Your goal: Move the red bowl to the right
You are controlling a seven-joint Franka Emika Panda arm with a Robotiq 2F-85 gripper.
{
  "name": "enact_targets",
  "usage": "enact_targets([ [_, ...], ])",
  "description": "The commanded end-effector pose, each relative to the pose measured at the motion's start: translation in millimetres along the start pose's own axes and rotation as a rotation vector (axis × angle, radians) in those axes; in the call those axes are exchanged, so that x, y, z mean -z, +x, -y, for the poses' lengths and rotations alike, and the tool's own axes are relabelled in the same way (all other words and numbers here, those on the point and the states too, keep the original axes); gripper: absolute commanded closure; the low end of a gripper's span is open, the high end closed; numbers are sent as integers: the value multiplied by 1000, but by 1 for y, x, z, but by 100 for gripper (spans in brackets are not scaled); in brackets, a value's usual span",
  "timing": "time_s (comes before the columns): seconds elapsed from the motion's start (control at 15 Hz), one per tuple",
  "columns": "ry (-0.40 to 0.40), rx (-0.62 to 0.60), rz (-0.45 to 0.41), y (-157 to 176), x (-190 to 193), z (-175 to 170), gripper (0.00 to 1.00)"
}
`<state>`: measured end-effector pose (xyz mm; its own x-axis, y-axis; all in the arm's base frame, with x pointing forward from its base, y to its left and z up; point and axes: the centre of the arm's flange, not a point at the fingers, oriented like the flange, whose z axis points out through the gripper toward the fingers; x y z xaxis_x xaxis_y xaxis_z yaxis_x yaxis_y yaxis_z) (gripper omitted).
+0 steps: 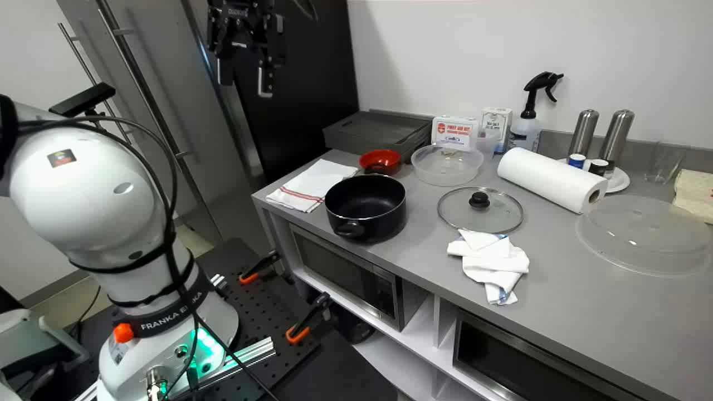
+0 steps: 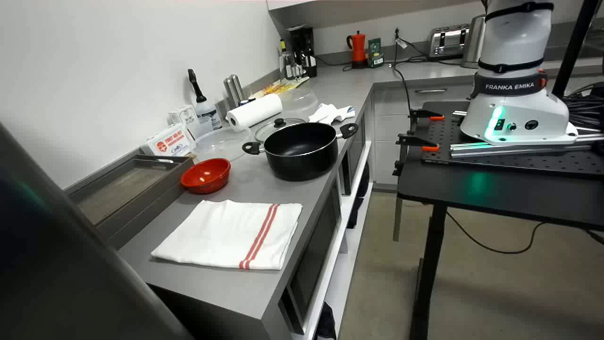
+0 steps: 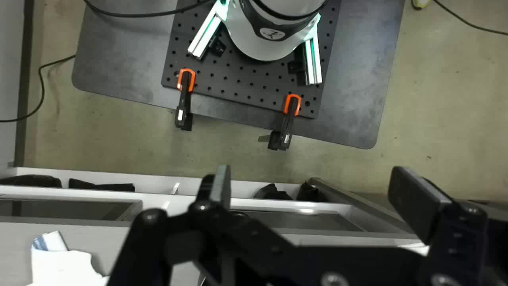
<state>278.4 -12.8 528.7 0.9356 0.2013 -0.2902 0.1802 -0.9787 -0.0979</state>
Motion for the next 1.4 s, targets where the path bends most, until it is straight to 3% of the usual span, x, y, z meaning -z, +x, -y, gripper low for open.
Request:
enact_targets([
  [0.0,0,0,-1,0,0,0,0],
  [0.53,-8,8,0,13,-1,2,0],
  [0.93,-61,92,-2,71,-9,29,0],
  [1.33,-170,221,30,148,-24,84,0],
])
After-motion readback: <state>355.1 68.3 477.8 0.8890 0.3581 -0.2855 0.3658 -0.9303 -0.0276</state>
